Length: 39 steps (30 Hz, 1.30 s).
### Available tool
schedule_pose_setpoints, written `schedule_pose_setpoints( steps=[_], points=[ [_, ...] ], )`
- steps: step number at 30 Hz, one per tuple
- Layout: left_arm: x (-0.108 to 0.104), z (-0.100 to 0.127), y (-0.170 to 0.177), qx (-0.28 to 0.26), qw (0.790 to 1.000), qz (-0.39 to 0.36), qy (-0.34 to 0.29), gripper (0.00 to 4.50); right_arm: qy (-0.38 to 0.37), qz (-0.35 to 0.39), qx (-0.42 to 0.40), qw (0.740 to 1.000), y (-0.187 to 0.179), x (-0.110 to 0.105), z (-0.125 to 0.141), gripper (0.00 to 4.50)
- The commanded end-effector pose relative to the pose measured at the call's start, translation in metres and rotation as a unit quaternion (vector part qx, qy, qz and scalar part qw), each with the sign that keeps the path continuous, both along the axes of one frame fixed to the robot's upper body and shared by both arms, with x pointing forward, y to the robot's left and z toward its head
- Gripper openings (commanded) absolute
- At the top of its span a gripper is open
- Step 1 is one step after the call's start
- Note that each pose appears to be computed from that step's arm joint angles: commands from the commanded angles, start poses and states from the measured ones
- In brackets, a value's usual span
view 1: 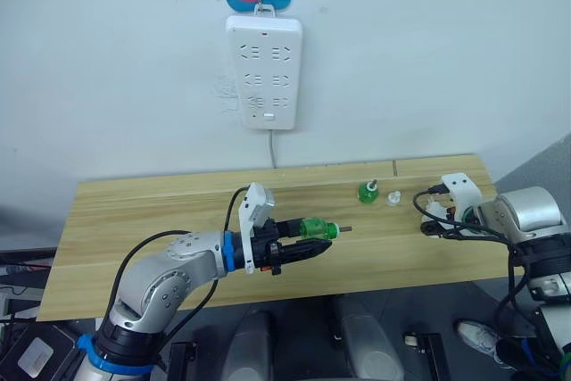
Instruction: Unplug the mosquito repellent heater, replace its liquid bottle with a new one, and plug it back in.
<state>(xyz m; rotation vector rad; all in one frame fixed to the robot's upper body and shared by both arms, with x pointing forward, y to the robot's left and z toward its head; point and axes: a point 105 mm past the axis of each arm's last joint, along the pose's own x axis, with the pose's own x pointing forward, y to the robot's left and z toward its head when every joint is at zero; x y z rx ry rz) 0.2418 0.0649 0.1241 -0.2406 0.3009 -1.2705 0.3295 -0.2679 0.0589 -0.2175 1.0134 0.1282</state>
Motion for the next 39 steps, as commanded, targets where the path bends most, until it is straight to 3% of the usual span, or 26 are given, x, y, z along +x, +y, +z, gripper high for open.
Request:
schedule_pose_setpoints(
  steps=[1, 23, 26, 29, 32, 36, 39],
  points=[
    [-0.007, 0.005, -0.003, -0.006, 1.000, -0.017, -0.015, 2.29, -0.015, 0.026, -0.003, 1.000, 0.002, 0.002, 0.008, 4.50],
    [-0.009, 0.005, -0.004, -0.005, 1.000, -0.019, -0.011, 2.29, -0.022, 0.018, -0.002, 1.000, -0.006, 0.013, 0.002, 4.50],
    [-0.009, 0.005, -0.004, -0.005, 1.000, -0.019, -0.010, 2.29, -0.025, 0.019, -0.001, 1.000, -0.006, 0.013, 0.003, 3.97],
    [-0.008, 0.005, -0.005, -0.005, 1.000, -0.020, -0.010, 2.29, -0.020, 0.018, 0.000, 1.000, -0.006, 0.012, 0.003, 3.00],
    [-0.008, 0.004, -0.005, -0.005, 1.000, -0.021, -0.009, 2.29, -0.020, 0.016, 0.003, 1.000, -0.005, 0.011, 0.005, 3.01],
    [-0.007, 0.005, -0.005, -0.006, 1.000, -0.023, -0.010, 2.29, -0.028, 0.012, 0.019, 0.999, -0.003, 0.007, 0.019, 3.01],
    [0.001, 0.016, 0.003, -0.026, 0.999, -0.035, -0.004, 2.29, -0.129, 0.083, 0.132, 0.979, 0.024, -0.014, 0.091, 3.01]
  ],
)
